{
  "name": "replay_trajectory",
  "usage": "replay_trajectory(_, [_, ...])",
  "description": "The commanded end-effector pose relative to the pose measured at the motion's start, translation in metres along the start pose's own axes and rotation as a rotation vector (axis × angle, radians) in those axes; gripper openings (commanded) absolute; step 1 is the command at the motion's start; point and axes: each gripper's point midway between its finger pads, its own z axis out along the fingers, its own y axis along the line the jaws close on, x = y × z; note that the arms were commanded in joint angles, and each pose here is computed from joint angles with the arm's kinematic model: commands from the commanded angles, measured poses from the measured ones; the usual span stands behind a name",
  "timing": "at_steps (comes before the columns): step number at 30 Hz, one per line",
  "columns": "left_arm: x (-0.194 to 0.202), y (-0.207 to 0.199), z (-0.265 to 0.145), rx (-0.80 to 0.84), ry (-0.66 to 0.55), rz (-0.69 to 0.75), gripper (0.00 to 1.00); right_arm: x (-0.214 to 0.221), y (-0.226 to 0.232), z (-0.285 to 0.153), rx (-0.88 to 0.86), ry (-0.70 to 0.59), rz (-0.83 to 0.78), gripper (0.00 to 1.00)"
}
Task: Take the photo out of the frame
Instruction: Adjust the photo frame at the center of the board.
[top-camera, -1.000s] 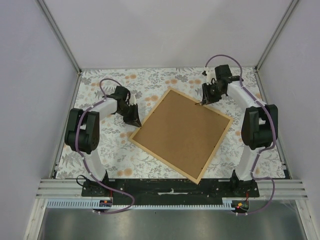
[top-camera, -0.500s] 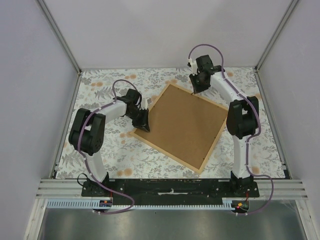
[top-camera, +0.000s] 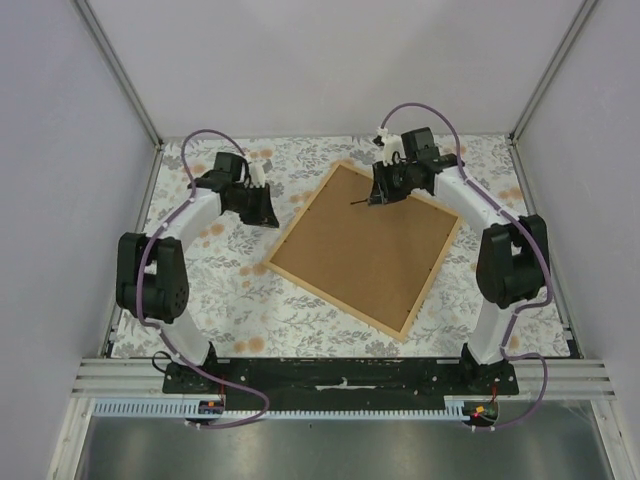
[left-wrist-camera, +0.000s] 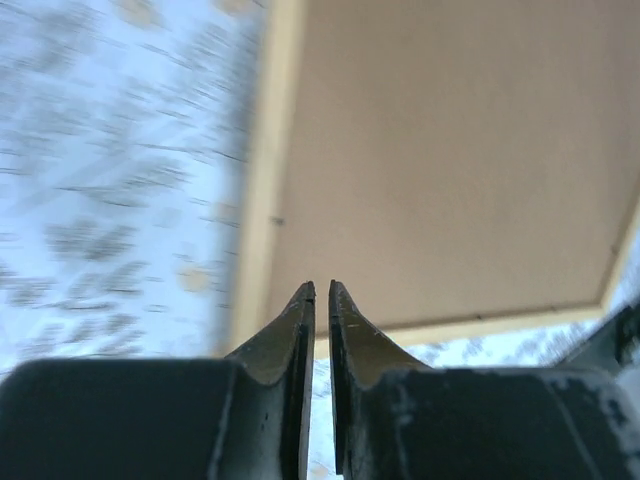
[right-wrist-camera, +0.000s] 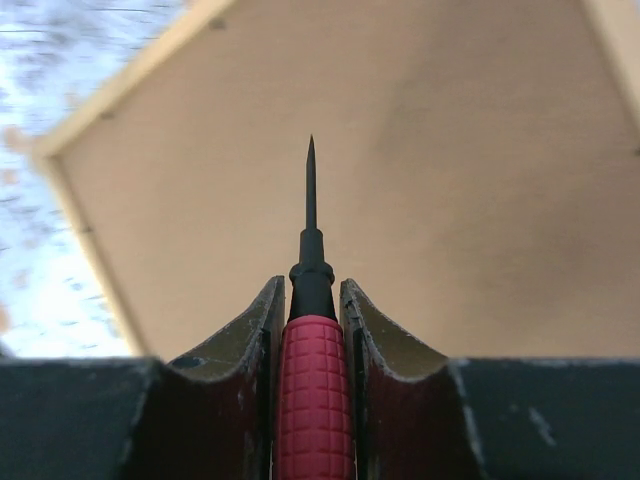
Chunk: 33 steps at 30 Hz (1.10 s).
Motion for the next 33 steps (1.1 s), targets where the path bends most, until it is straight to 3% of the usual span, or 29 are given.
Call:
replay_trajectory(1, [-0.023,0.061,-0.010,-0.172,-0.083,0.031,0.16,-0.005,0.067,-0.008,-0.329,-0.086,0.128,0.00])
replay_trajectory(5, [0.003,0.092,0.013,-0.210,0.000,-0.033,0.15,0.014,0.082,0.009,-0.430,-0.058,0.263,0.00])
replay_trajectory(9, [0.025,0.094,0.028,-0.155,0.057,-0.071,0.15,0.020,0.099,0.025,-0.501,-0.037,0.318,0.00])
replay_trajectory(20, [0.067,0.058,0.037,0.046,0.157,-0.133,0.14,0.051,0.102,0.069,-0.440,0.105,0.441,0.00])
replay_trajectory(33, [0.085,0.007,0.048,0.167,0.194,-0.083,0.14,0.077,0.112,0.078,-0.442,0.147,0.406,0.00])
